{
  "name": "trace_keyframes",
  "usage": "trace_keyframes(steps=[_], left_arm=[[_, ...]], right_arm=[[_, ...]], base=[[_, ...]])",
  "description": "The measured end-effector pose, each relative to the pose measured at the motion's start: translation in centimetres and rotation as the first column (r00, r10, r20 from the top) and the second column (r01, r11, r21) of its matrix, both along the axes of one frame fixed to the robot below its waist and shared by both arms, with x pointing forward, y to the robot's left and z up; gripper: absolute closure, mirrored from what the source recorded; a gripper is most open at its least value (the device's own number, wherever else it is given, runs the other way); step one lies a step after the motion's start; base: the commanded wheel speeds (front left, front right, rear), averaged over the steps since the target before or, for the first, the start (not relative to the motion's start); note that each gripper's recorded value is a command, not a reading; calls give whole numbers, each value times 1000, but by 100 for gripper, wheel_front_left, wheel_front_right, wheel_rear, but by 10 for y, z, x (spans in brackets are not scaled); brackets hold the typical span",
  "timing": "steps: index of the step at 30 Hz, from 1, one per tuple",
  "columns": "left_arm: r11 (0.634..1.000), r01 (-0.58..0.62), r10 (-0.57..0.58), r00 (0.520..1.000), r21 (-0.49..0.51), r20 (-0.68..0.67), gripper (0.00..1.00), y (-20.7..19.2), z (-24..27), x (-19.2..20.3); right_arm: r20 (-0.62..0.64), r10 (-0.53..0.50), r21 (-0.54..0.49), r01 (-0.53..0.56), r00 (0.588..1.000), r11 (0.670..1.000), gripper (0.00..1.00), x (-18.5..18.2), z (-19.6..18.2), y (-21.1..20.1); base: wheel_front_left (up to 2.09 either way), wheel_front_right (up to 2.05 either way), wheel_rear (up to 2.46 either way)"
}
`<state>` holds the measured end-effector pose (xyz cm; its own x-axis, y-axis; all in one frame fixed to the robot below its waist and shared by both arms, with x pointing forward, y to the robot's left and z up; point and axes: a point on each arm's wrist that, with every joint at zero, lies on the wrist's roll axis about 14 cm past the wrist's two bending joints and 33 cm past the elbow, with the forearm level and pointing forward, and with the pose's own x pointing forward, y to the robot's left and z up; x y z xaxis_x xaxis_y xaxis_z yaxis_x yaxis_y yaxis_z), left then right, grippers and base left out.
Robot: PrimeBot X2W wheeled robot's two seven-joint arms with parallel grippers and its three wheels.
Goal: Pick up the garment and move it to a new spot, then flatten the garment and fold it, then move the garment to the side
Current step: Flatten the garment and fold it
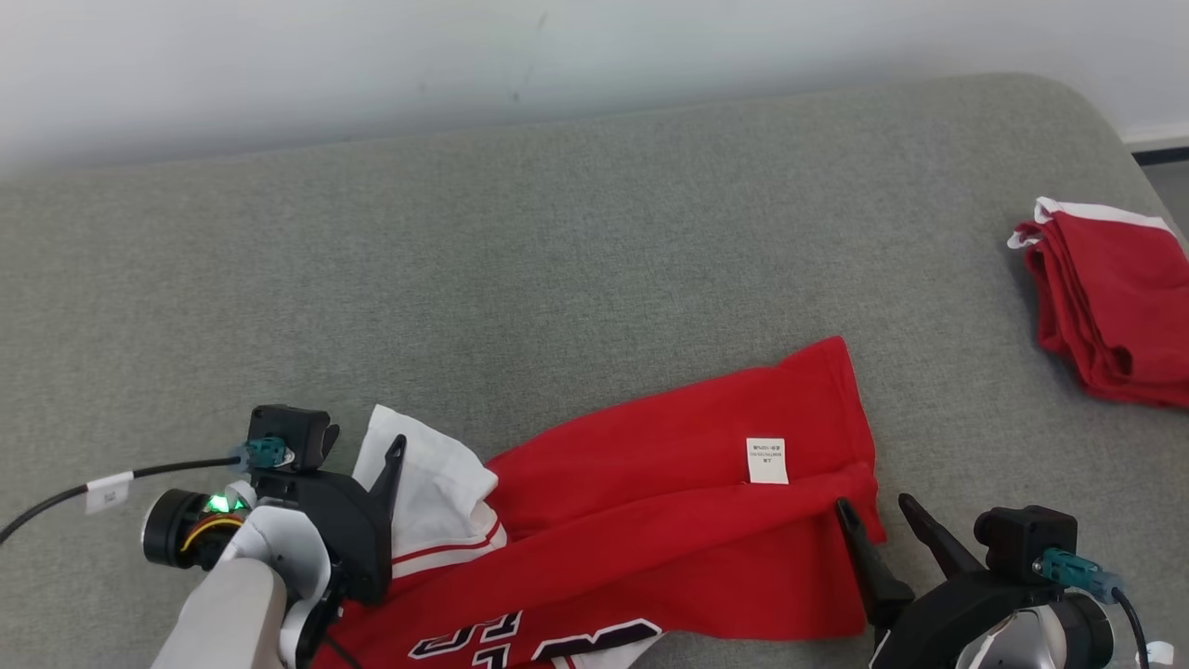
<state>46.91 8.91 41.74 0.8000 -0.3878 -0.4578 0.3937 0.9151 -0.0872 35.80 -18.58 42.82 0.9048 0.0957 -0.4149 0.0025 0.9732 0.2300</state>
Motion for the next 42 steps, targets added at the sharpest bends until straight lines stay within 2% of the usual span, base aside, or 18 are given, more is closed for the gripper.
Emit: trace_keyframes(steps=[11, 12, 13, 14, 23, 29, 42], left_arm=[[997, 51, -46, 995, 63, -85, 0, -5, -23, 12], [996, 56, -50, 995, 65, -89, 15, -7, -23, 13], [996, 60, -54, 994, 68, -92, 62, -7, -24, 14], [995, 64, -57, 994, 73, -98, 100, -8, -25, 14], [999, 38, -37, 990, 5, -135, 100, -8, -22, 21], [999, 31, -28, 993, 23, -118, 100, 5, -16, 24], [999, 35, -32, 994, 33, -106, 100, 9, -12, 21]], right_arm=[[-35, 7, -1, -7, 999, 1000, 0, 4, -7, 2], [-41, 8, -1, -8, 999, 1000, 0, 4, -8, 2], [-51, 10, -3, -10, 999, 1000, 0, 4, -9, 2], [-64, 12, -5, -12, 998, 1000, 0, 3, -10, 2], [-142, 2, -23, -5, 990, 1000, 0, 0, -10, -5], [-168, 17, -17, -20, 986, 1000, 0, 3, -8, -2], [-196, 34, 14, -32, 980, 999, 0, 20, -10, 0]], base=[[0, 0, 0], [0, 0, 0], [0, 0, 0], [0, 0, 0], [0, 0, 0], [0, 0, 0], [0, 0, 0]])
